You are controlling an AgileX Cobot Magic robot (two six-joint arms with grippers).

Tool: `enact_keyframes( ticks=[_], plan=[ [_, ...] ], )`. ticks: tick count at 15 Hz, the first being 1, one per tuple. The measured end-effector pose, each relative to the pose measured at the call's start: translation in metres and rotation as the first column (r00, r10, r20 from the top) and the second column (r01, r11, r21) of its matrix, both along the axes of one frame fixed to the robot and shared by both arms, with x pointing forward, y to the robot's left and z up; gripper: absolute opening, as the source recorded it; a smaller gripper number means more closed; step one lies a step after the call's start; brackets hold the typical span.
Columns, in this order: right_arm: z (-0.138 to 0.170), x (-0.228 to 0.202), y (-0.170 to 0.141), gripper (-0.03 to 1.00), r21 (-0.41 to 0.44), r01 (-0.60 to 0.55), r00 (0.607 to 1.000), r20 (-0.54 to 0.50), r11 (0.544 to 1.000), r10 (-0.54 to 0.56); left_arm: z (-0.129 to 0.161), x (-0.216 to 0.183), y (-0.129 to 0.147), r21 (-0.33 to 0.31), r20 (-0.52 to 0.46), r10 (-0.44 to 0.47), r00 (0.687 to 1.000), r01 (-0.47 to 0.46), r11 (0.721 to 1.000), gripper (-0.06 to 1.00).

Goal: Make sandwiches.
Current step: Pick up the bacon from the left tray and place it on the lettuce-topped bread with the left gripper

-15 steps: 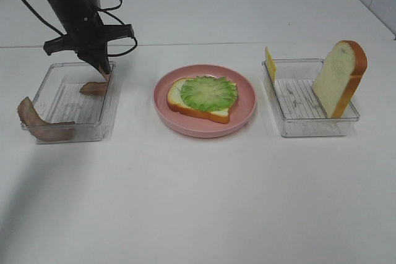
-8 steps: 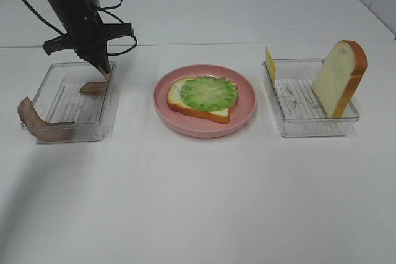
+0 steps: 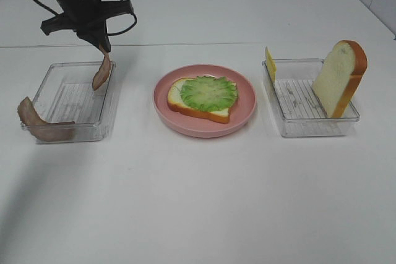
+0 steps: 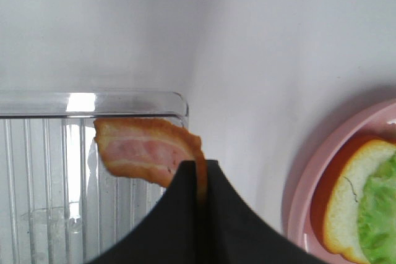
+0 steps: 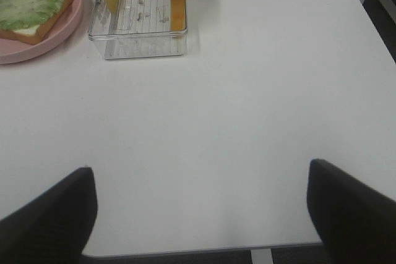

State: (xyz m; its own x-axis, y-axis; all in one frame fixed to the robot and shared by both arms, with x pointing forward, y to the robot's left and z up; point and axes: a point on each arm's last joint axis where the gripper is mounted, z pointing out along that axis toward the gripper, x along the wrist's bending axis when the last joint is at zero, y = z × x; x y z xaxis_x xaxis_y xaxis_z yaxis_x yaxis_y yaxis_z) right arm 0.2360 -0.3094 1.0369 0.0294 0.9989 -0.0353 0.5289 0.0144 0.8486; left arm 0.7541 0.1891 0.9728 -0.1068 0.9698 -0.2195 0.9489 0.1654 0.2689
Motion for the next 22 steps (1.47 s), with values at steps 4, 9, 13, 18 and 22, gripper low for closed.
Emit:
enact_keyframes(
  ticks=[4, 9, 13, 18, 22],
  plan=[
    [0.000, 0.000, 0.000, 0.90, 0.000, 0.000, 1.000, 0.000, 1.000, 0.000, 0.047, -0.009, -0.003, -0.068, 0.076, 0.000, 0.997, 0.005, 0.998, 0.00],
    [0.000, 0.000, 0.000, 0.90, 0.000, 0.000, 1.000, 0.000, 1.000, 0.000, 0.065, -0.018, -0.030, -0.242, 0.085, -0.051, 0.995, 0.070, 0.968, 0.00],
    [0.000, 0.000, 0.000, 0.90, 0.000, 0.000, 1.000, 0.000, 1.000, 0.000, 0.067, -0.035, -0.081, -0.279, 0.094, -0.151, 0.984, 0.171, 0.945, 0.00],
    [0.000, 0.000, 0.000, 0.90, 0.000, 0.000, 1.000, 0.000, 1.000, 0.000, 0.071, -0.053, -0.148, -0.428, 0.187, -0.228, 0.956, 0.288, 0.856, 0.00],
    [0.000, 0.000, 0.000, 0.90, 0.000, 0.000, 1.000, 0.000, 1.000, 0.000, 0.053, -0.059, -0.176, -0.506, 0.168, -0.263, 0.950, 0.312, 0.804, 0.00]
  ],
)
